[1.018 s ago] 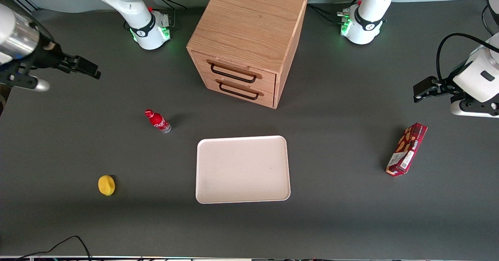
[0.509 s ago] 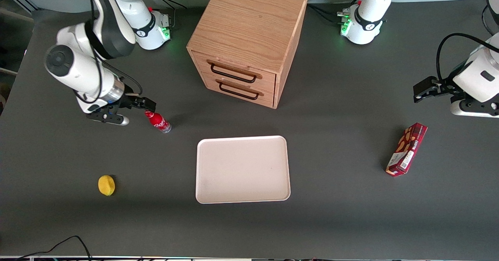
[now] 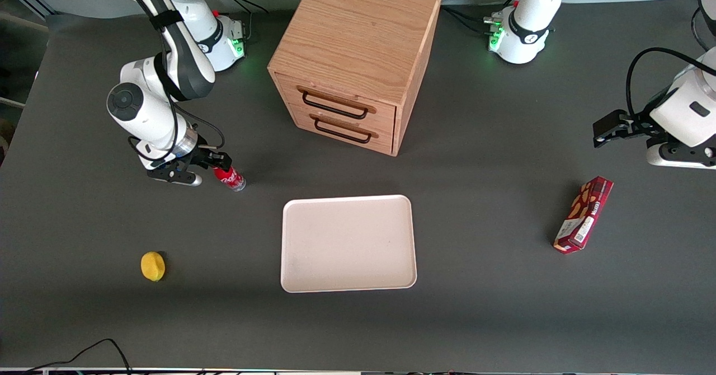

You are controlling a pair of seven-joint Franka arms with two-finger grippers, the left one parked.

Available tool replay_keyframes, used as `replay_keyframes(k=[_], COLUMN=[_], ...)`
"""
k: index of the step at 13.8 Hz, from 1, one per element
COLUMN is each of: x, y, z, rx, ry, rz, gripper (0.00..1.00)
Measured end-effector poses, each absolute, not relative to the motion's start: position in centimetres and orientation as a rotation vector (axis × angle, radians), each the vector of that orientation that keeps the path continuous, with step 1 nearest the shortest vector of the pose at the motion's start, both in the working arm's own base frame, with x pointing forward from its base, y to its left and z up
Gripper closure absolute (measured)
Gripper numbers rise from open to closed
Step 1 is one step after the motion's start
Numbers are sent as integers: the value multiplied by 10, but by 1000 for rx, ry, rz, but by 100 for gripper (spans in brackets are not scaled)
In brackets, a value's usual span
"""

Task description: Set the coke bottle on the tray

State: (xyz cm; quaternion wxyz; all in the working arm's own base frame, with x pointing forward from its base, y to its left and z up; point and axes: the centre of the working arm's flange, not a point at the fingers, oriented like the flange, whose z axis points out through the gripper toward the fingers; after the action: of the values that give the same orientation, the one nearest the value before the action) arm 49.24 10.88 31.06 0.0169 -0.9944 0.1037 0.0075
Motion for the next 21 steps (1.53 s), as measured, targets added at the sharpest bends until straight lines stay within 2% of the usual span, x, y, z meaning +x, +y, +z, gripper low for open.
replay_keyframes(k=[2,5,7,10,12,15,18,19,21], x=[493,492,496,517,530,557,611,629,666], y=[109,111,111,115,119,130,183,202,235], z=[312,314,332,430,505,580,581,564,511], rx=[-3094,-3099,-3133,-3170,-3169,-3145,-3047,-3008,-2962], ry=[320,311,283,277,279,320,534,616,775], rz=[15,21,70,172,165,197,242,258,207], gripper=[66,66,66,66,66,66,66,66,66])
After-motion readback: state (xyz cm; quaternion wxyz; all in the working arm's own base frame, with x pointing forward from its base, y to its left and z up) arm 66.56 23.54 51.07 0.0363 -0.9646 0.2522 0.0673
